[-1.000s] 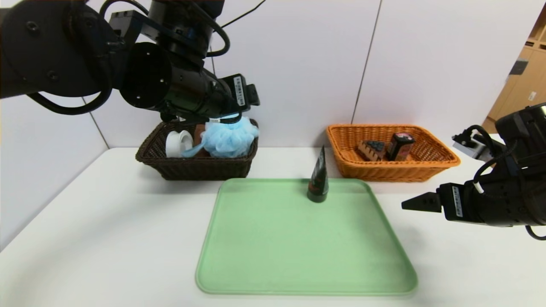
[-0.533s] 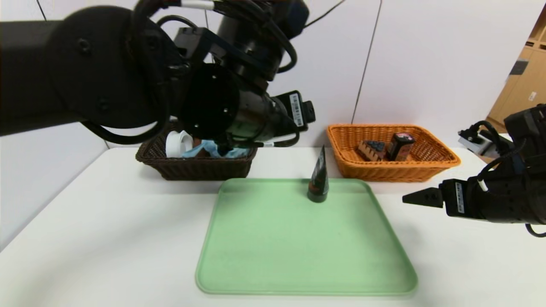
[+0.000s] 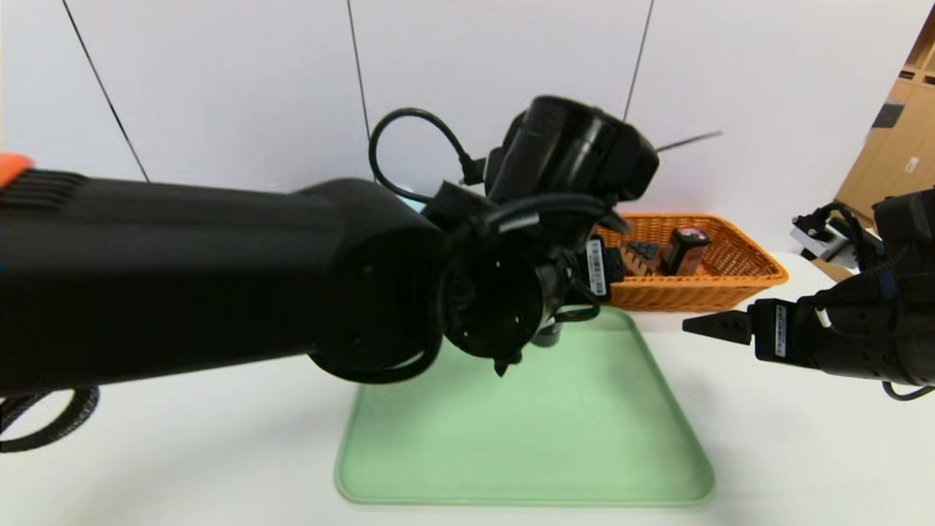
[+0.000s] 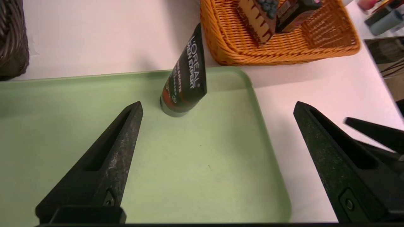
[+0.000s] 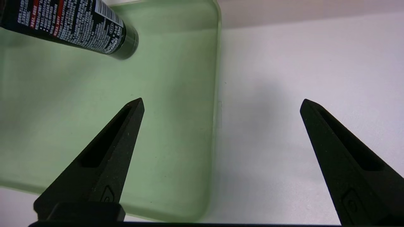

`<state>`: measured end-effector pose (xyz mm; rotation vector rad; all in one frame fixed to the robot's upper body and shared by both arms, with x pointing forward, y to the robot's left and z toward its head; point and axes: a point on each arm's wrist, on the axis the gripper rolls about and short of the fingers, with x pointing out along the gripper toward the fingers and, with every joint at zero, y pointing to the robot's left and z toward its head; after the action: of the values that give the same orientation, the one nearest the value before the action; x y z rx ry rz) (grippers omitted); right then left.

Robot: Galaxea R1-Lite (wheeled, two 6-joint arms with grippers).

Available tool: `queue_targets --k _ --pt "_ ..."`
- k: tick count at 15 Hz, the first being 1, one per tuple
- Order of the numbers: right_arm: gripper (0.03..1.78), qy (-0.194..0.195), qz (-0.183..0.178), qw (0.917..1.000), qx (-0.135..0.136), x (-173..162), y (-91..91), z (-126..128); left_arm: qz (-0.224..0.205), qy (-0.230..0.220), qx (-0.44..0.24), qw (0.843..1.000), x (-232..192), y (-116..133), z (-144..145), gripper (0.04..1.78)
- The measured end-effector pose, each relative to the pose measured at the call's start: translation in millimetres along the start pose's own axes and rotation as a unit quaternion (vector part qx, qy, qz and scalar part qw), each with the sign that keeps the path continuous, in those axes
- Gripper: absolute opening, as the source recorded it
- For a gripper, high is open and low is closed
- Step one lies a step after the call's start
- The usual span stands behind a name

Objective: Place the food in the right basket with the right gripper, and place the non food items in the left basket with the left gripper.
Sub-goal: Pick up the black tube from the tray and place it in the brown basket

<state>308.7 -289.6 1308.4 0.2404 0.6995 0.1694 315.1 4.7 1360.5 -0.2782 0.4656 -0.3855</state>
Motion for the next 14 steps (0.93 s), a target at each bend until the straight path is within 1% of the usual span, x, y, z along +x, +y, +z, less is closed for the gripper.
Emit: queue_targets --k 2,3,5,6,8,9,14 --pt "1.71 -0.002 0.001 1.0000 0.001 -2.0 0.0 -0.4 0.026 -0.028 0.031 0.999 19.7 1.7 -19.5 1.69" --pt "1.71 -0.003 0.001 1.0000 0.001 -2.7 0.1 -0.5 0.036 -0.050 0.049 0.997 29.1 1.8 -27.7 1.69" --pt "1.71 -0.004 0.001 1.0000 0.001 -3.4 0.1 -0.7 0.063 -0.095 0.094 0.989 44.6 2.8 -41.8 1.69" --pt "1.71 -0.004 0.002 1.0000 0.001 -3.5 0.3 -0.8 0.071 -0.109 0.113 0.985 49.8 4.1 -46.8 1.69" --pt "1.71 -0.005 0.002 1.0000 0.001 -4.2 0.5 -0.7 0.068 -0.136 0.138 0.979 56.2 4.4 -54.0 1.69" --pt "1.71 -0.005 0.003 1.0000 0.000 -4.5 0.7 -0.8 0.065 -0.142 0.140 0.978 58.5 4.5 -57.1 1.69" --pt "1.71 -0.007 0.003 1.0000 0.000 -6.4 0.7 -1.5 0.072 -0.131 0.151 0.977 68.3 2.0 -74.9 1.69"
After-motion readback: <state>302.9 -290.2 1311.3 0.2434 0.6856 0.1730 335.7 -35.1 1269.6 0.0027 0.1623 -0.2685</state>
